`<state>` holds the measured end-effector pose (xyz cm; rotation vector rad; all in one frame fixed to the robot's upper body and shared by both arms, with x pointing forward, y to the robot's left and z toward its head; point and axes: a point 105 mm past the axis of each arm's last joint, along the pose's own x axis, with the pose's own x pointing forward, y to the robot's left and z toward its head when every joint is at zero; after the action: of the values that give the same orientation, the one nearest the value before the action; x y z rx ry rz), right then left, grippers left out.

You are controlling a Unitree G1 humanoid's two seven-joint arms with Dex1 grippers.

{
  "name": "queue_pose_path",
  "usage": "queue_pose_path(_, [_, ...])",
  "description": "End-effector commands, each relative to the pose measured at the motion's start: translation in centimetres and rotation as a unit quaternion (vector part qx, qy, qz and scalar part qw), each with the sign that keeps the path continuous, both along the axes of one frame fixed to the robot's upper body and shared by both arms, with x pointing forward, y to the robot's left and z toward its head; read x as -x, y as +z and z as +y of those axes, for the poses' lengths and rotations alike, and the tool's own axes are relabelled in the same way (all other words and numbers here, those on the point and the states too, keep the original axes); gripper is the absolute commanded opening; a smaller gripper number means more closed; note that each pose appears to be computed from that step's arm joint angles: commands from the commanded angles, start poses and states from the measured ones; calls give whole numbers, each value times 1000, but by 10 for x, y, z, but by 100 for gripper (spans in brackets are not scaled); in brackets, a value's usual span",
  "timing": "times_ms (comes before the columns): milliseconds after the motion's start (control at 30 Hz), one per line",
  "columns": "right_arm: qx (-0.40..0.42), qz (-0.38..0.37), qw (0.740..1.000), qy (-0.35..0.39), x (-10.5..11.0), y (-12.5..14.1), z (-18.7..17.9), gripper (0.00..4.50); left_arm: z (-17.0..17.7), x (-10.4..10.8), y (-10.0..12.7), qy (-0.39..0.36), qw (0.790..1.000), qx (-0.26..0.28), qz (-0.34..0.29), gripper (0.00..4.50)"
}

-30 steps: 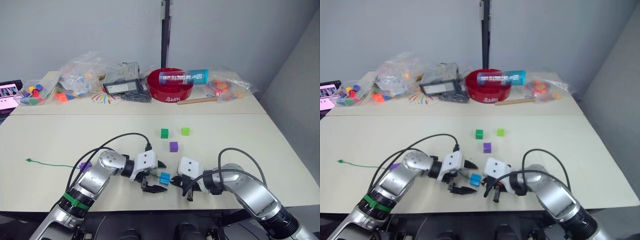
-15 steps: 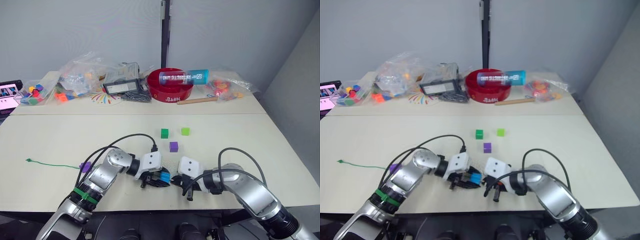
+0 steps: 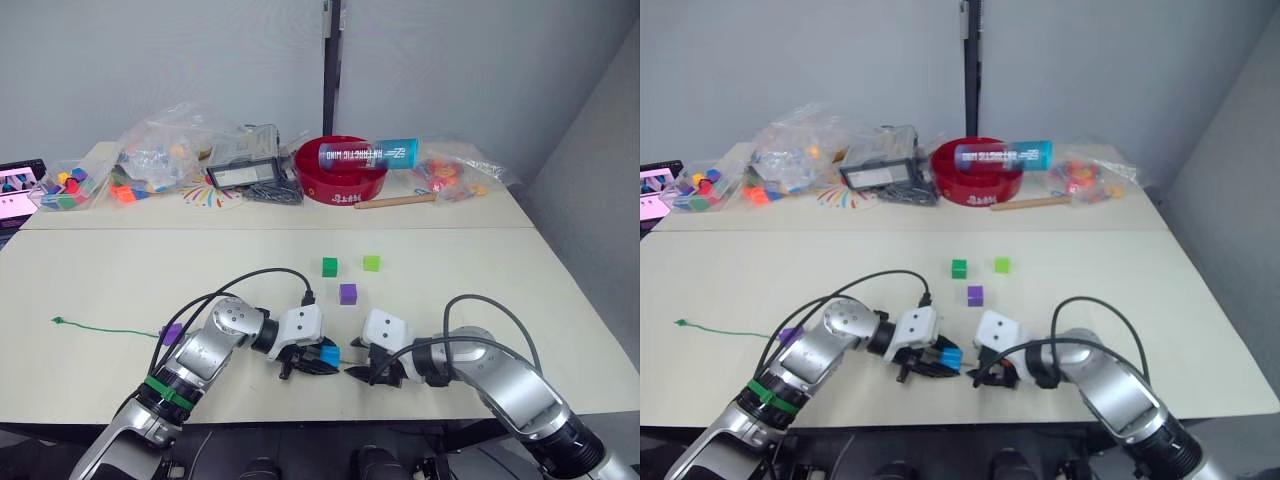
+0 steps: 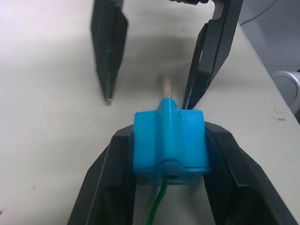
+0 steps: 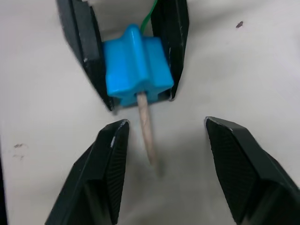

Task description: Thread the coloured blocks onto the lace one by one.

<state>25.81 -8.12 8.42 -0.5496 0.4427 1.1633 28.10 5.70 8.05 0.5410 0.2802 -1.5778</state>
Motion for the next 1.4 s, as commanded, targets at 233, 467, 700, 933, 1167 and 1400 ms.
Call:
queue_pose_path(233, [10,23,1000,-3,8,-16,-8,211,-1,0,3,-8,1000,-3,-14,139])
queue_pose_path(467, [13,26,1000,-6,7,-19,-8,0,0,1,3,-9,1000,-6,-15,139])
queue_pose_path(700, [15,14,1000,-6,1,-16,-9,0,16,-3,7,11,999,-17,-32,139])
queue_pose_path(933, [18,2,1000,9,-1,-8,-8,0,71,-12,13,67,996,-43,-39,139])
queue_pose_path(1167, [21,-7,1000,13,-6,-5,-6,0,156,-13,6,135,983,-117,-30,139])
queue_pose_path(1400, [22,-12,1000,13,-9,-5,-7,0,232,1,-6,196,965,-173,-3,139])
